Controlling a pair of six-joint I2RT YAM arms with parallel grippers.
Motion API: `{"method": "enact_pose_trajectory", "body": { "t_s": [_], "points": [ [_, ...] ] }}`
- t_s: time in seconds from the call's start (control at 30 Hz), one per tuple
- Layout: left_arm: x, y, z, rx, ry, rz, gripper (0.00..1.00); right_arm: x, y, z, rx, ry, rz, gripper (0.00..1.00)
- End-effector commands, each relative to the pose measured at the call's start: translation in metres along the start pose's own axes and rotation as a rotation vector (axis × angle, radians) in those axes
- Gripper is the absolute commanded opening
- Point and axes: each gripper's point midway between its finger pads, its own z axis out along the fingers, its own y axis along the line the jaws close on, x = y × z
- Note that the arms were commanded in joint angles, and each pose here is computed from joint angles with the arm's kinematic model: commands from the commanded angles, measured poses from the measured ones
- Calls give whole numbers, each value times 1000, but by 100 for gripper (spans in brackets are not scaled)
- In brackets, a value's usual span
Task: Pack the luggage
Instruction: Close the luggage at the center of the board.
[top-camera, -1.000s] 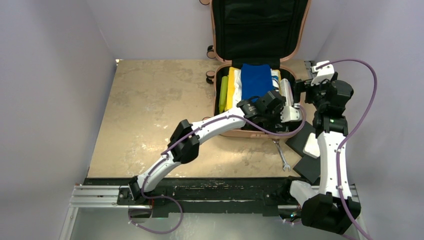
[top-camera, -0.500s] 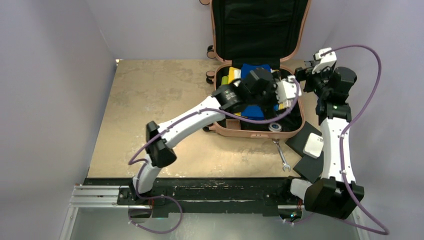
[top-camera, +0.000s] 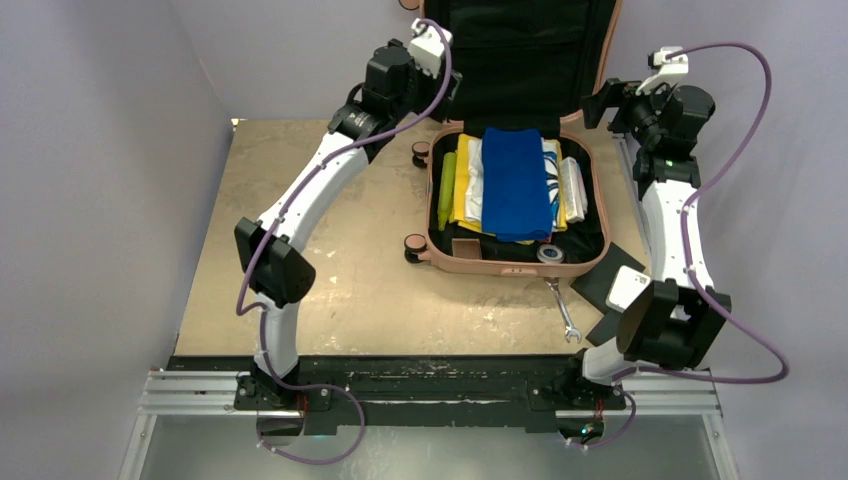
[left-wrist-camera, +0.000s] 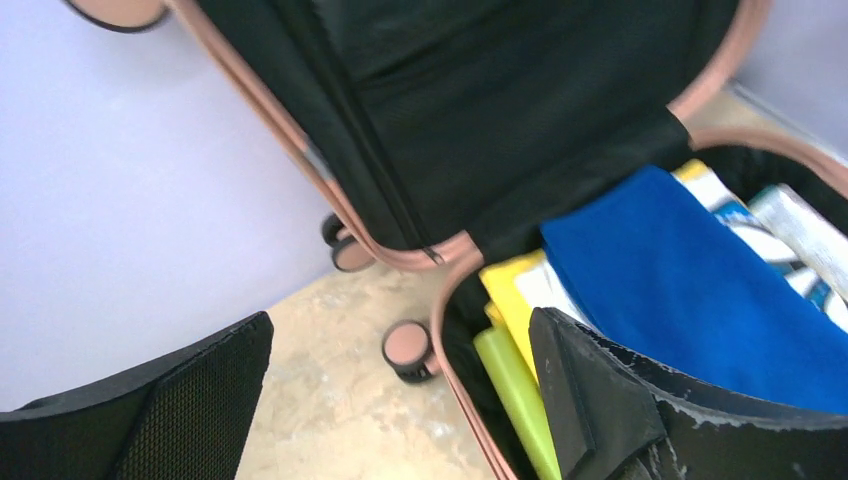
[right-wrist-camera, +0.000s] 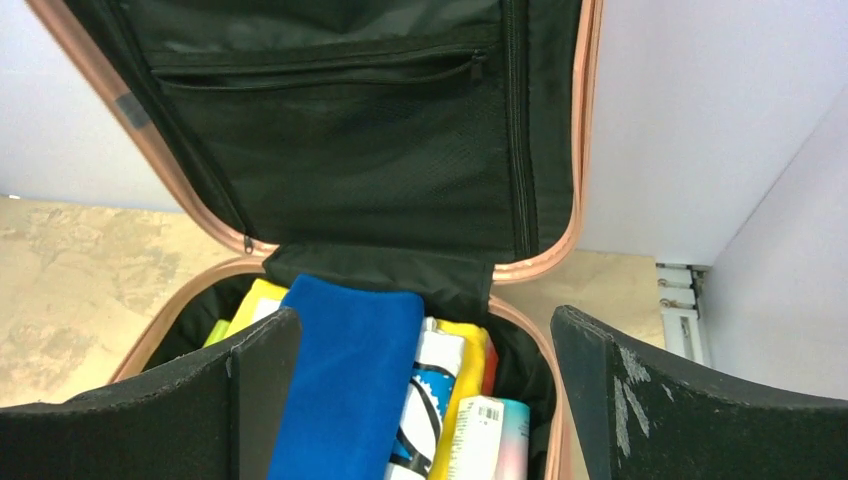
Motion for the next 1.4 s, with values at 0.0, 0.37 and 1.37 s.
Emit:
{"method": "enact_pose_trajectory", "body": {
  "t_s": [0.0, 0.37, 1.37],
  "points": [
    [-29, 34, 28, -104, -141, -97, 97, -29, -4, 16, 20, -86, 16, 99],
    [-30, 94, 79, -220, -280, -170, 91, 41, -13, 2, 69, 98, -27, 99],
    [-10, 124, 134, -103, -517, -386, 60, 121, -10, -44, 72, 271, -121, 99]
  ]
}}
